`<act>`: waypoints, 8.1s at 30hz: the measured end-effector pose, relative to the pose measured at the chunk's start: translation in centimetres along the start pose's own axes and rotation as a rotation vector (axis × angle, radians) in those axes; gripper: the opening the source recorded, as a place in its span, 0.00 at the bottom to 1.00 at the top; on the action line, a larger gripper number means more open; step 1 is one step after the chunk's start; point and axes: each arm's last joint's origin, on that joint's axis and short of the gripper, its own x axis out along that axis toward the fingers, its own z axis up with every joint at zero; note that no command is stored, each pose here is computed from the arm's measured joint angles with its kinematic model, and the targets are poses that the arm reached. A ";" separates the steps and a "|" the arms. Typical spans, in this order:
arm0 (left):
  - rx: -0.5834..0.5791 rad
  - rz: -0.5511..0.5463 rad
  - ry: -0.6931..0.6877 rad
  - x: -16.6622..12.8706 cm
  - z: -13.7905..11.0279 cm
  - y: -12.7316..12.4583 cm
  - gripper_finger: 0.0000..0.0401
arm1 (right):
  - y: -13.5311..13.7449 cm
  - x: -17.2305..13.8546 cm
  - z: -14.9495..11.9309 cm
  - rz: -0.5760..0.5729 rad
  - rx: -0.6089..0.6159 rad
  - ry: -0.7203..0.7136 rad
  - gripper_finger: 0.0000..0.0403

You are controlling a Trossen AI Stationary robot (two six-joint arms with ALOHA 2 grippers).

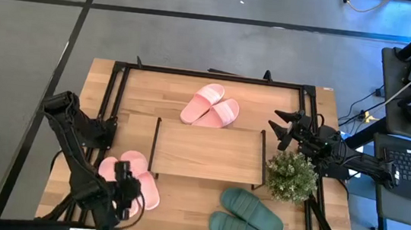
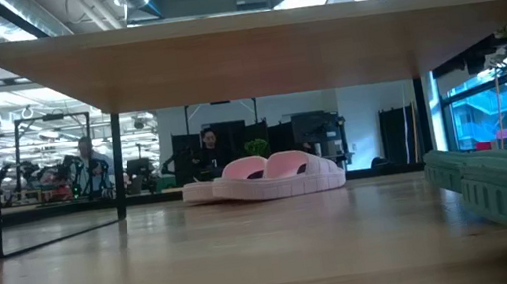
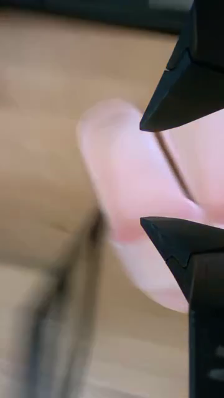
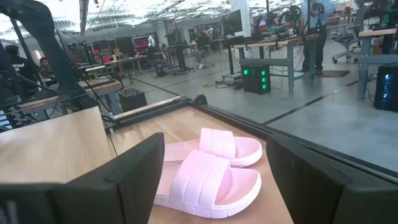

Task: Pick and place slides into the shelf
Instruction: Put the pink slipper on the shelf

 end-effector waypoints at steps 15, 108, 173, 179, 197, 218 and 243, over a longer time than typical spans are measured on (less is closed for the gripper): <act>-0.091 0.412 0.241 5.9 -1.7 -0.9 0.57 | 0.0 0.0 0.0 0.000 -0.021 0.000 0.70; -0.043 0.601 0.302 9.2 -2.5 -0.1 0.01 | 0.0 0.0 0.0 0.000 -0.017 0.000 0.70; 0.354 0.296 -0.253 -5.8 16.9 3.0 0.01 | 0.0 0.0 0.0 0.000 -0.013 0.000 0.70; 0.315 0.539 -0.261 -1.7 19.3 5.8 0.01 | 0.0 0.0 0.0 0.000 -0.013 -0.001 0.70; 0.154 0.620 -0.415 6.2 24.1 7.3 0.01 | 0.0 0.0 0.0 0.001 -0.012 -0.004 0.70; 0.148 0.618 -0.376 10.5 24.4 6.1 0.01 | 0.0 0.0 0.1 0.003 0.012 -0.014 0.70; 0.158 0.574 -0.359 10.5 24.5 6.1 0.27 | 0.0 0.0 0.1 0.003 0.010 -0.015 0.70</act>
